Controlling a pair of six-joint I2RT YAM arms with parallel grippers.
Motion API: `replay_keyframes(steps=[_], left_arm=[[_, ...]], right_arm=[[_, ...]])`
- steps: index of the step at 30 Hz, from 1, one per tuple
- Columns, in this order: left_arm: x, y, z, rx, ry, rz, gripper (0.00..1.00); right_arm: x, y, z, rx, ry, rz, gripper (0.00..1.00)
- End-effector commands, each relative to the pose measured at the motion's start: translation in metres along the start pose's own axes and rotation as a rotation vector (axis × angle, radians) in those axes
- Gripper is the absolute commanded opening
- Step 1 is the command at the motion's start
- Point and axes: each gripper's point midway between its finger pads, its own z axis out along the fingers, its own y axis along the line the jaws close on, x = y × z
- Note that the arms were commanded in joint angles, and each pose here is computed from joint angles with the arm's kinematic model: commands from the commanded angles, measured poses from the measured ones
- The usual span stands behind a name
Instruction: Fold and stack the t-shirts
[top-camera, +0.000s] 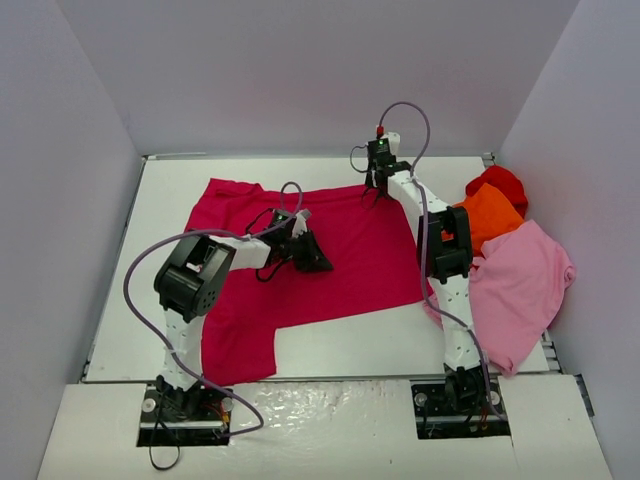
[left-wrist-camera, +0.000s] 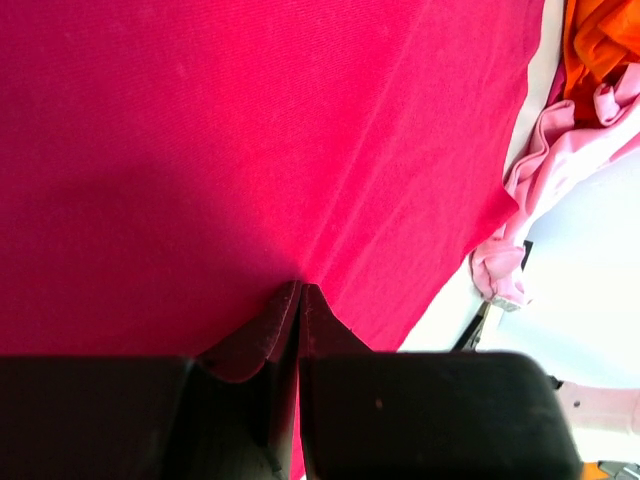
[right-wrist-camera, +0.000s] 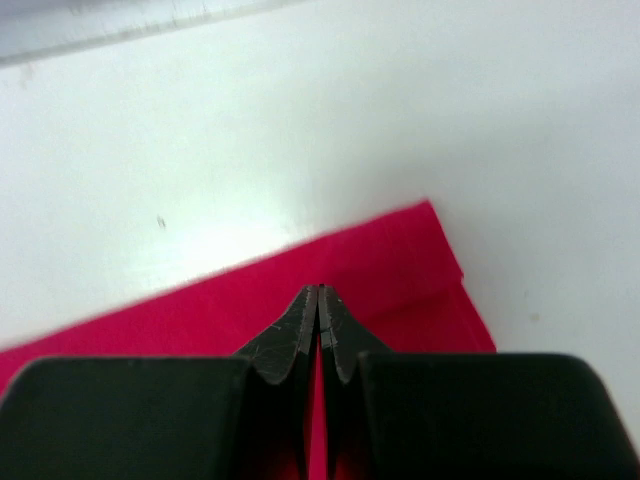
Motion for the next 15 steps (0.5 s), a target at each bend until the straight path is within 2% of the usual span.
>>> replay_keyframes(steps=[1, 3, 5, 7, 8, 10, 12, 15], left_arm=[[0.0, -0.02, -0.019, 0.023, -0.034, 0.055, 0.0], [0.0, -0.024, -0.024, 0.03, -0.041, 0.065, 0.0], [0.0, -0.027, -0.029, 0.023, -0.042, 0.074, 0.0], [-0.002, -0.033, -0.037, 0.008, -0.056, 0.103, 0.0], [-0.005, -0.038, -0.042, 0.008, -0.065, 0.132, 0.0], [-0.007, -0.042, -0.051, -0.018, -0.066, 0.156, 0.0], [-0.006, -0.047, -0.056, -0.02, -0.068, 0.166, 0.0], [-0.011, -0.058, -0.072, -0.022, -0.112, 0.188, 0.0]], right_arm=[[-0.108, 0.026, -0.053, -0.165, -0.362, 0.081, 0.0], [-0.122, 0.028, -0.064, -0.173, -0.379, 0.09, 0.0], [-0.104, 0.024, -0.061, -0.148, -0.287, 0.062, 0.0], [-0.095, 0.018, -0.063, -0.131, -0.264, 0.039, 0.1], [-0.093, 0.014, -0.063, -0.115, -0.259, 0.026, 0.21], [-0.086, 0.001, -0.059, -0.062, -0.246, 0.011, 0.28], [-0.081, -0.008, -0.053, -0.045, -0.22, 0.022, 0.29], [-0.068, 0.001, -0.051, -0.112, -0.153, 0.049, 0.29]])
